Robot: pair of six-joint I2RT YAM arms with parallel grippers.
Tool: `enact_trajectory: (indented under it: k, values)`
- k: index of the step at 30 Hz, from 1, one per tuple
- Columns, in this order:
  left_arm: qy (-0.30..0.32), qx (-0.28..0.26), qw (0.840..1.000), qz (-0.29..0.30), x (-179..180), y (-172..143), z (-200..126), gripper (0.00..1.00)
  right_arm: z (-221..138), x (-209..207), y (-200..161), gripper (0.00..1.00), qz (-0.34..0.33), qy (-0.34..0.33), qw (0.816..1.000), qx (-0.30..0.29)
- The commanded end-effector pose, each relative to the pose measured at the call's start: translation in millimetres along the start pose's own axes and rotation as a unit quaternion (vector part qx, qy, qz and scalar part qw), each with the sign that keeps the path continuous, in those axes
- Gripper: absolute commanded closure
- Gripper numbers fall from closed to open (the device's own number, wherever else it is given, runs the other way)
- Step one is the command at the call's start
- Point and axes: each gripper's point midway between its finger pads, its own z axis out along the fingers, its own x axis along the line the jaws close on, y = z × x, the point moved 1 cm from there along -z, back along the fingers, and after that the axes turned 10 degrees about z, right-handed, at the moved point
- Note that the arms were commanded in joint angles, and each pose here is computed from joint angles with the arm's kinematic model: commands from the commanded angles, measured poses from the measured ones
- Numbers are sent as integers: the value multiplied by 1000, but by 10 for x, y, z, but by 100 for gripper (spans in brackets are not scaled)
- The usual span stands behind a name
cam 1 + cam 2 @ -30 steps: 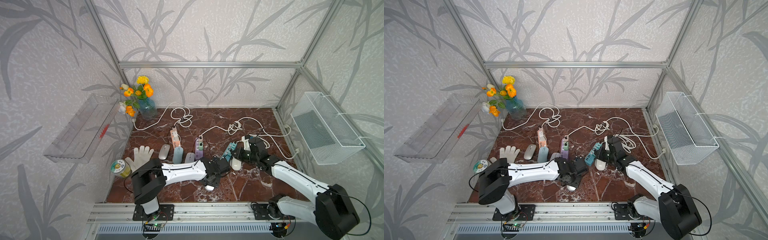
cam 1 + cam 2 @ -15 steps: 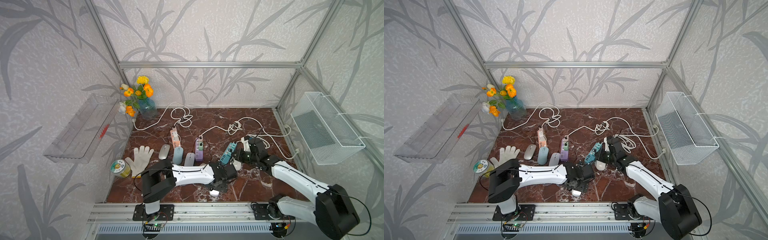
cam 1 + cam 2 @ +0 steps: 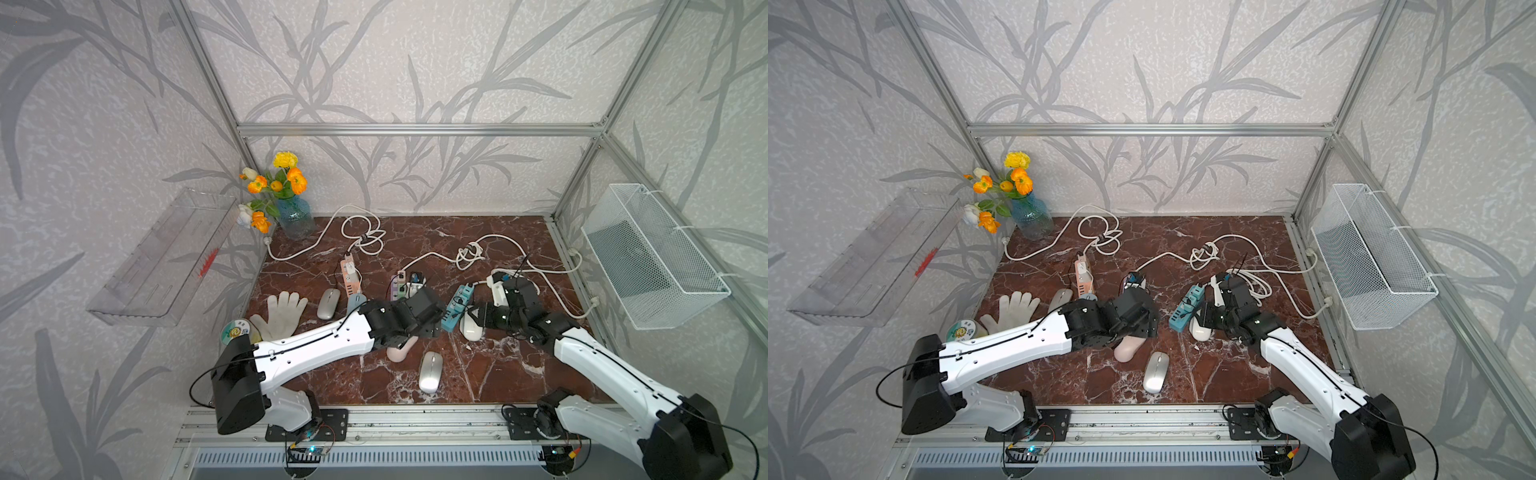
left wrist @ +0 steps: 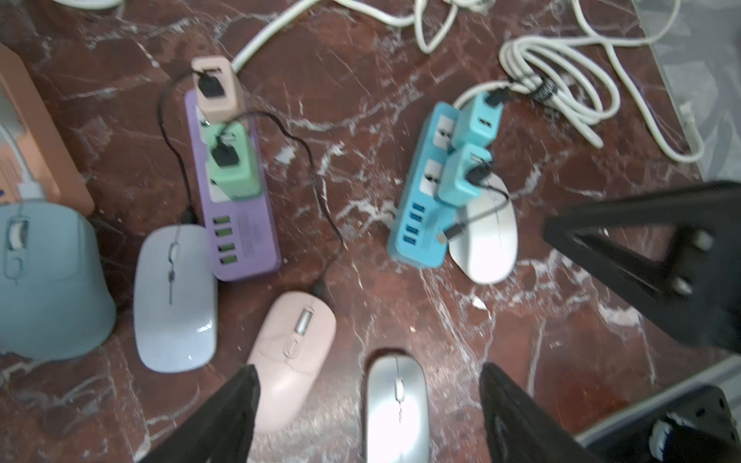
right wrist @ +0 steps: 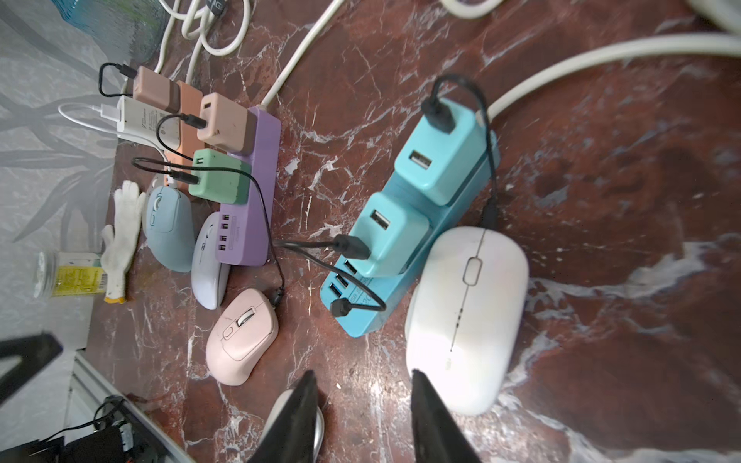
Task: Unplug the wireless mouse
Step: Place the power cord at the center of the board, then remove the plug from the socket.
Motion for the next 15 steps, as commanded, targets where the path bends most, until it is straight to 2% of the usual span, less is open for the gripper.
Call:
enact_trajectory:
  k: [1, 6, 9, 15]
  values:
    - [-22, -4, 1000, 16, 30, 123, 216, 21, -204, -53, 171, 58, -54, -56, 997, -28]
    - [-79, 5, 997, -14, -93, 319, 596, 34, -320, 22, 346, 56, -47, -102, 993, -29]
    - [-138, 26, 989, -44, -214, 392, 812, 42, -323, 57, 424, 56, -19, -138, 990, -29]
    - [-208, 78, 970, -95, -373, 262, 1192, 59, -196, 185, 560, 54, 55, -161, 985, -12]
